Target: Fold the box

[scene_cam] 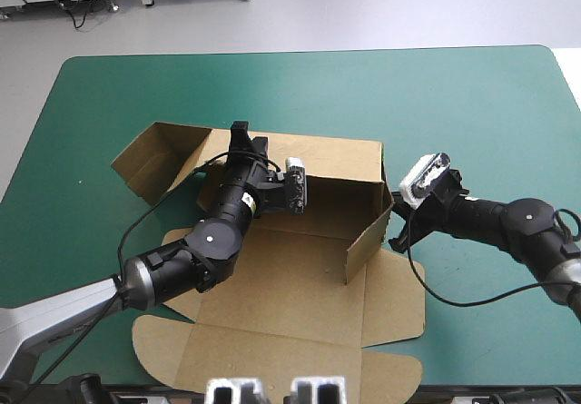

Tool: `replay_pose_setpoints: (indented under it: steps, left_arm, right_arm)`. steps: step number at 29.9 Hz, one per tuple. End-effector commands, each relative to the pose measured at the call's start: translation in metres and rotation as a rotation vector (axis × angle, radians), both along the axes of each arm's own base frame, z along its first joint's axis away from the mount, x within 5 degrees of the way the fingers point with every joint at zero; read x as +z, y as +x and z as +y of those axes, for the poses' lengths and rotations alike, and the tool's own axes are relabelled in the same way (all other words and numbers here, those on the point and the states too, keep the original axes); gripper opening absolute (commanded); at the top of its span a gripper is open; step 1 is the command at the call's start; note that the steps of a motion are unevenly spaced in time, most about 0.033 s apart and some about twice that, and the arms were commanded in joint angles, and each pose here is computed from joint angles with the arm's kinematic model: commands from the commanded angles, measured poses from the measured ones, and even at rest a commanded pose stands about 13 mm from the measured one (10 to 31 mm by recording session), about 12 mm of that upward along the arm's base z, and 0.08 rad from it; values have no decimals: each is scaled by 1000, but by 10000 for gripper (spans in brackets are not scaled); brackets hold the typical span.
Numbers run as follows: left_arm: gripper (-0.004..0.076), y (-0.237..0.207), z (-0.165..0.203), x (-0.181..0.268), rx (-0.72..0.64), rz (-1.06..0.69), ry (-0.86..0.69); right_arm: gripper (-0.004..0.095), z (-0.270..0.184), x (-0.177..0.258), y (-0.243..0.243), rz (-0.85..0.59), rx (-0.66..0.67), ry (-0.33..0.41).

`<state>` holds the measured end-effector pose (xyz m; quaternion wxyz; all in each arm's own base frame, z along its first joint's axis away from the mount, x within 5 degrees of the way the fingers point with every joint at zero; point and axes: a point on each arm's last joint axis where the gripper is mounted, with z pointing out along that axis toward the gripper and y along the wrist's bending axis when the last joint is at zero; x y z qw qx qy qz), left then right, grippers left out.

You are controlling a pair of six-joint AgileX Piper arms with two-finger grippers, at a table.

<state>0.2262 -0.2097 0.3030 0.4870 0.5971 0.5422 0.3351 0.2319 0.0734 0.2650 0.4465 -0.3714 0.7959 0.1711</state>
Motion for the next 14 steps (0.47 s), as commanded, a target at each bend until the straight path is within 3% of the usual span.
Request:
replay_pose_setpoints:
  steps: [1,5,7,9,10,14]
  left_arm:
    - [13,-3,4,24,14,-68,-41]
    - [13,-3,5,22,22,-42,-40]
    - [13,-4,6,20,33,-17,-27]
    - [13,-4,7,17,44,11,-15]
    - [13,-5,8,16,47,26,-8]
    - [13,-5,9,14,57,44,-3]
  right_arm:
    - [-23,2,10,-7,-88,18,65]
    - [-16,2,9,-9,-52,17,63]
    - [55,2,7,-12,-38,51,30]
    - [178,3,5,-15,-31,99,2]
    - [331,4,5,-16,-24,129,-6]
    - [753,5,10,-16,-16,137,1]
